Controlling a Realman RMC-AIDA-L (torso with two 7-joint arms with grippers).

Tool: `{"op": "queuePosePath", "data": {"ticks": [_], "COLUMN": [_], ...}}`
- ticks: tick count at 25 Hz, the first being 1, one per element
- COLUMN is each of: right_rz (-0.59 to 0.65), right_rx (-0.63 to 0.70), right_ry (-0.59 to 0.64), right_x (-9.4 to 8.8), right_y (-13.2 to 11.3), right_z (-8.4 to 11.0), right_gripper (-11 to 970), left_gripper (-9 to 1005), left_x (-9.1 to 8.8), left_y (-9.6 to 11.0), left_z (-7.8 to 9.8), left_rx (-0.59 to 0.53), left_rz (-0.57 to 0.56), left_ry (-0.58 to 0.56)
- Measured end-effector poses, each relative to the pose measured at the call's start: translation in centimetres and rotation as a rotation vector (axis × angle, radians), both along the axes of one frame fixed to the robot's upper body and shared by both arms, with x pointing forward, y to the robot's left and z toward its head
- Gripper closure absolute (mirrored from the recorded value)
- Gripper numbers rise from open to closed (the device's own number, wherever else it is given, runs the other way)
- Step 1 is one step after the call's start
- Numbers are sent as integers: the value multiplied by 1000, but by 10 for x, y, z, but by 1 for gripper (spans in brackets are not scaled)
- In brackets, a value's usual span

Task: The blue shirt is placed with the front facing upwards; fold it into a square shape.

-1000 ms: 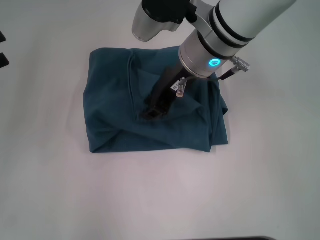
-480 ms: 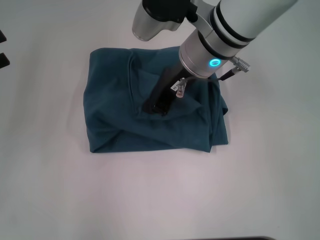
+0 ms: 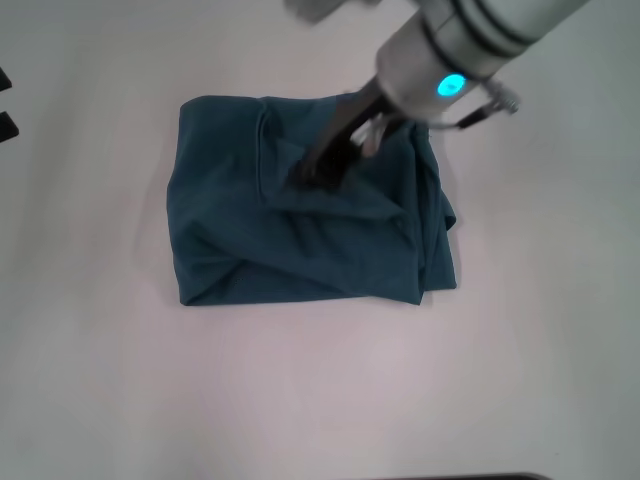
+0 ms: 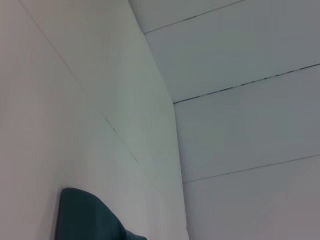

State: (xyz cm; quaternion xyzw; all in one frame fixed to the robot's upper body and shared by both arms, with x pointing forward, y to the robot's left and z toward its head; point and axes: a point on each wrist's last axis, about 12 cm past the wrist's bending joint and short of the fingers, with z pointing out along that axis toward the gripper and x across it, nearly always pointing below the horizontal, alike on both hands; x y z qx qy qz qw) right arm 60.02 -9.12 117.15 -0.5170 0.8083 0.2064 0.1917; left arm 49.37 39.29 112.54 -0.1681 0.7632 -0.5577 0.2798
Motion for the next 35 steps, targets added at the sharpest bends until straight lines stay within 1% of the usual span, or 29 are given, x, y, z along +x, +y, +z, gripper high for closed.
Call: {"op": "queuePosePath", "data": {"ticks": [4,8,13,16,20,22,23,24,30,35], "right_rz": [-75,-149,-239,-287,-384,-418,-428,-428,-423,-434], "right_rx": [9,-16,-23,-28,-15,0,4,4,-10,-29], "right_ry": [-41,-71,-85,-86,-98,-107,-109,-109,-93,-114], "right_x": [6,10,14,17,25,29,31,31,38,43], "right_y": [-21,-41,-60,-69,-79,-82,-81,-81,-69,-63], "right_z": [20,31,38,40,42,41,38,38,22,14], "right_gripper": [957,957,958,958,958,958,958,958,957,957], "left_gripper": [319,319,319,319,319,319,319,319,319,319], "left_x": [-1,0,1,1,2,2,2,1,0,-1], "left_y": [1,1,1,0,0,-1,-1,-2,-2,-2], "left_z": [0,0,1,1,1,0,0,-1,-2,-3], "left_rx": [1,1,2,2,0,-2,-4,-6,-9,-11], "left_rz": [2,2,2,0,-2,-2,-2,-2,-3,-1], "left_ry": [1,0,-2,-3,-4,-3,-3,-2,1,3]}}
